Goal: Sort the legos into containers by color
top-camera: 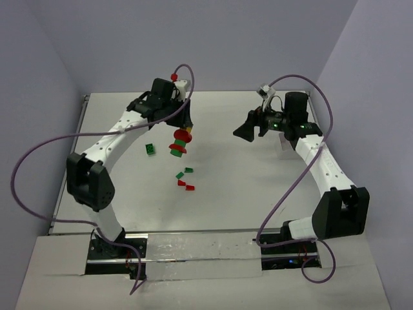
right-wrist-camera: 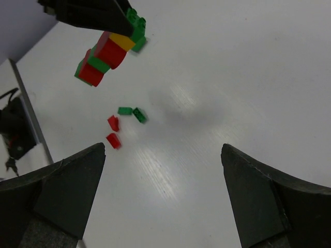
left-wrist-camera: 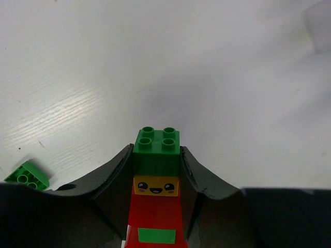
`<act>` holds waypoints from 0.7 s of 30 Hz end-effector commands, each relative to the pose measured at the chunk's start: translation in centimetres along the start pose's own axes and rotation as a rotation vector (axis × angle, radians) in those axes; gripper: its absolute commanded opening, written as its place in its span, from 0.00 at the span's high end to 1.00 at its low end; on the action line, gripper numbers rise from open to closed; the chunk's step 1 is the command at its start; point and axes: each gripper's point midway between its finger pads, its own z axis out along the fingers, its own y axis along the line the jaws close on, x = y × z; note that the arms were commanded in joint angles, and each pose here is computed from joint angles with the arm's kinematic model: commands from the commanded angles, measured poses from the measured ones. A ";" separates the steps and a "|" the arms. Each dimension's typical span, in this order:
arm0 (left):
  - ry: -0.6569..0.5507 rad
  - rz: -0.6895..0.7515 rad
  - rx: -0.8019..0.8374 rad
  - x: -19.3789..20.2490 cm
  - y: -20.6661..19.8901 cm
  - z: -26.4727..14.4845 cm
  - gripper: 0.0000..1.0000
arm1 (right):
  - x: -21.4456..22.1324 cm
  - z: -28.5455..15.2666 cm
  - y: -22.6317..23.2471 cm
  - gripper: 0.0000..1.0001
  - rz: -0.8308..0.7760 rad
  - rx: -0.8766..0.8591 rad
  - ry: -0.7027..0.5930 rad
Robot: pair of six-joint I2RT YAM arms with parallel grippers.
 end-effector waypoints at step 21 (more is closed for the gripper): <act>-0.322 -0.342 -0.152 -4.8 -0.5 -6.0 1.00 | -6.6 13.8 8.4 0.00 0.228 -0.091 -0.061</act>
